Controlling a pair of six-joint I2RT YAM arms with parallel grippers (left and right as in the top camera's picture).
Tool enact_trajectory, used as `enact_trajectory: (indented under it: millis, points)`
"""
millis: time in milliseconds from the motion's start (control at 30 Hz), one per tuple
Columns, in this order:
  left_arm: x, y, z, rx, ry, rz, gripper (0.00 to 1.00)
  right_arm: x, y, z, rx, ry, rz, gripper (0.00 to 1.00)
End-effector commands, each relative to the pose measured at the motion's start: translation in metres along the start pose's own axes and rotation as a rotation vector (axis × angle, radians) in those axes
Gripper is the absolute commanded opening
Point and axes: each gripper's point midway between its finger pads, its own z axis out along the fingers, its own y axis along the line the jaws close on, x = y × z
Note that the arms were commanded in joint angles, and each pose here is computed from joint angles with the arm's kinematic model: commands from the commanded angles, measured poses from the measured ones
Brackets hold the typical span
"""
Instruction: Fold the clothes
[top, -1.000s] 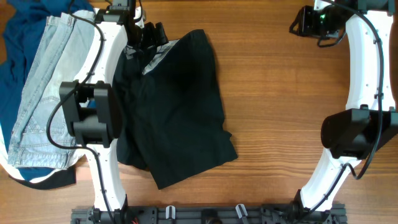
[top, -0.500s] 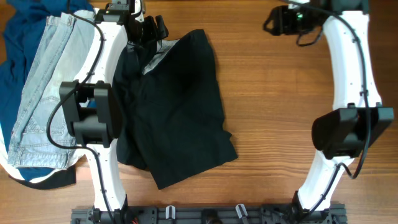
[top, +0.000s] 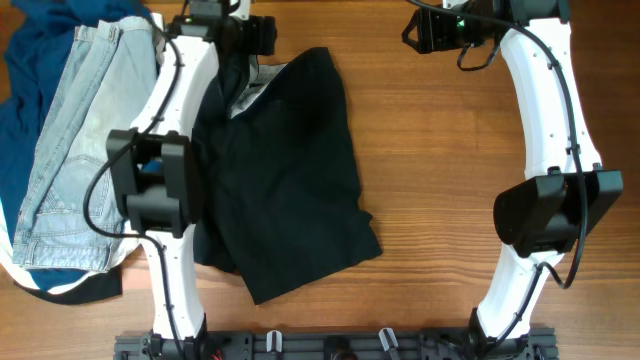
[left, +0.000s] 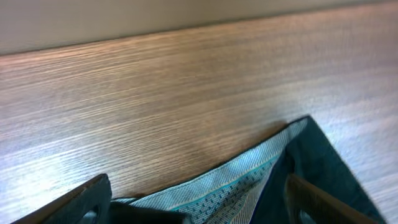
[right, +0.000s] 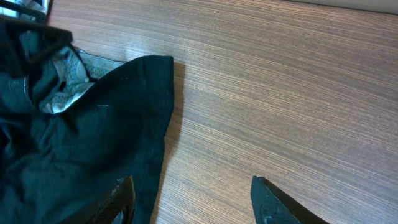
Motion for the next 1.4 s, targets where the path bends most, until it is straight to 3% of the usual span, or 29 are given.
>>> enact_trajectory:
  millis: [0, 67, 233, 367, 533, 733, 867, 1100, 1133, 1367]
  points:
    - [0.024, 0.002, 0.026, -0.079, 0.078, 0.169, 0.84, -0.001, 0.002, -0.001, -0.014, -0.007, -0.016, 0.61]
    - [0.025, 0.012, 0.025, -0.157, 0.093, 0.207, 0.78, -0.001, 0.002, -0.001, -0.014, -0.007, -0.017, 0.62]
    - [0.021, 0.046, 0.015, -0.323, 0.102, 0.245, 0.81, -0.001, 0.002, -0.001, -0.014, -0.008, -0.018, 0.62]
    - [0.008, 0.058, -0.007, -0.426, 0.064, 0.138, 0.84, -0.003, 0.002, -0.001, -0.014, -0.016, -0.021, 0.63]
    - [0.009, 0.020, -0.036, -0.275, 0.086, 0.025, 0.84, -0.005, 0.002, -0.001, -0.014, -0.021, -0.023, 0.63]
    - [0.046, 0.015, -0.024, -0.279, 0.190, -0.208, 0.74, -0.007, 0.003, -0.001, -0.020, -0.031, -0.027, 0.63]
    - [0.052, 0.016, -0.009, -0.273, 0.195, -0.212, 0.72, -0.007, 0.004, -0.001, -0.020, -0.033, -0.028, 0.63]
    - [0.034, 0.021, 0.023, -0.264, 0.077, -0.257, 0.75, -0.010, 0.004, -0.001, -0.019, -0.041, -0.032, 0.63]
    - [0.032, 0.021, 0.024, -0.263, 0.068, -0.260, 0.73, -0.010, 0.004, -0.001, -0.020, -0.042, -0.033, 0.63]
    - [0.033, 0.022, 0.024, -0.265, 0.067, -0.268, 0.23, -0.013, 0.003, -0.001, -0.018, -0.055, -0.037, 0.63]
